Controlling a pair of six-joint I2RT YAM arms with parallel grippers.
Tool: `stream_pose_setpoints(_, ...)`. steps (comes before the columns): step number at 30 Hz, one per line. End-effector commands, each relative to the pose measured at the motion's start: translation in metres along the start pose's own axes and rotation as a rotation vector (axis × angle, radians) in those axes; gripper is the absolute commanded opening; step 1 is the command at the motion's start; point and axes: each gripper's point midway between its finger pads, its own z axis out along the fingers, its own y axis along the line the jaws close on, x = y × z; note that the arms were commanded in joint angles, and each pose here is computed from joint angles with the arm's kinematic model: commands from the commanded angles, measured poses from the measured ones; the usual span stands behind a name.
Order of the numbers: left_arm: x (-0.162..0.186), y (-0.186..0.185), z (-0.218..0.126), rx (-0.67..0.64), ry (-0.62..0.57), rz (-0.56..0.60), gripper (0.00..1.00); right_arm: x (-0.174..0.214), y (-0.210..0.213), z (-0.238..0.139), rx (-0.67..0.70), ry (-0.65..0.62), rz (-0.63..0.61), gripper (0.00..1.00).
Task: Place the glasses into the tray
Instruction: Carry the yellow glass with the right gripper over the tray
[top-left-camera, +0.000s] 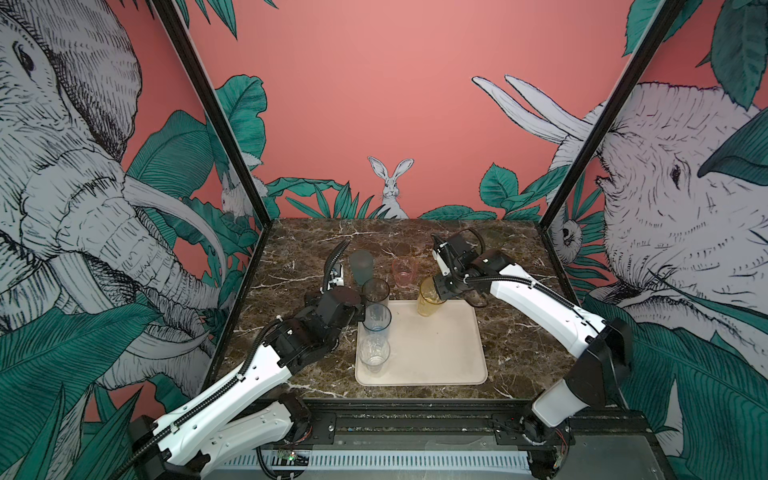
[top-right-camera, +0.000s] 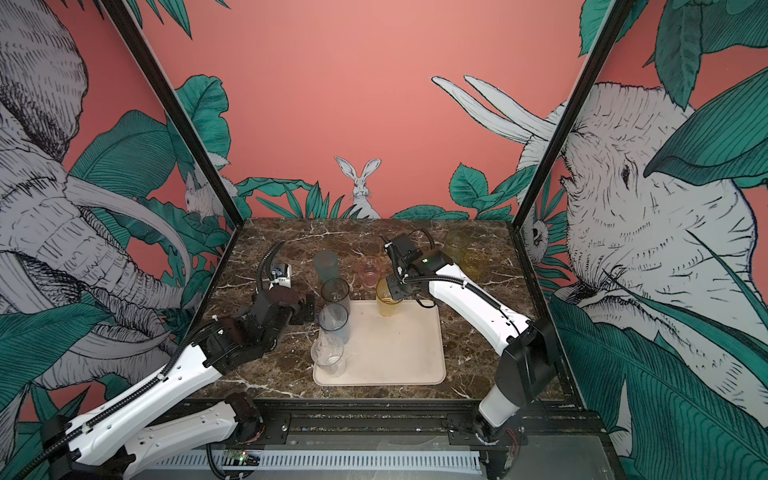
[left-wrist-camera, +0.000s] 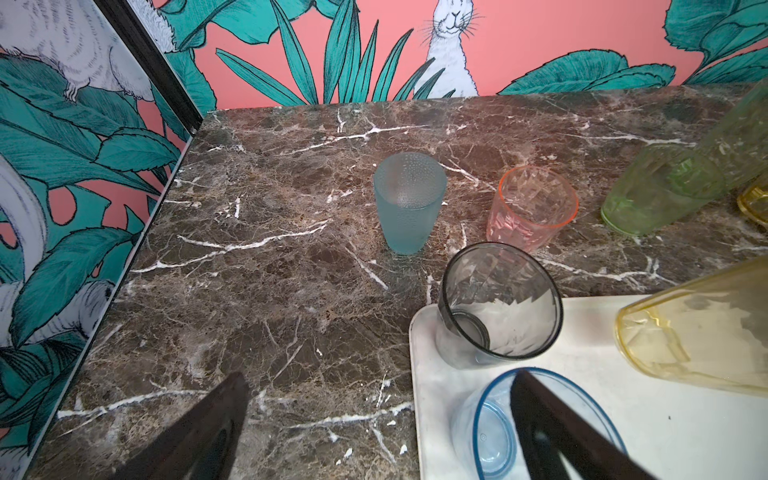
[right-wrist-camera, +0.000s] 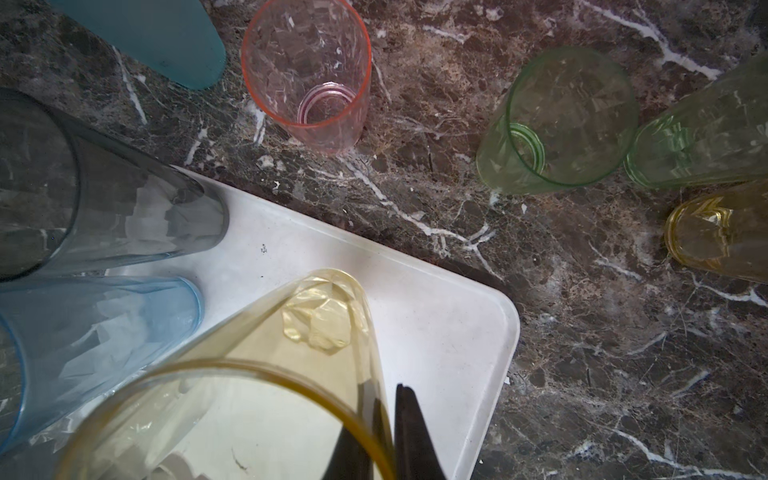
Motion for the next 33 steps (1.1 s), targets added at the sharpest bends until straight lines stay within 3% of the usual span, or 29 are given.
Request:
stream_pose_setpoints(1, 0.003, 0.011, -0.004, -0.025, -0.006, -0.022, 0.99, -0.005, 0.005, 0.011, 0.013, -0.012, 0.009, 0.0)
stream_pose_setpoints(33, 0.008, 0.02, -0.009, -0.035, -0.011, -0.035, 0.99, -0.008, 0.01, 0.042, 0.056, 0.059, 0.002, 0.0)
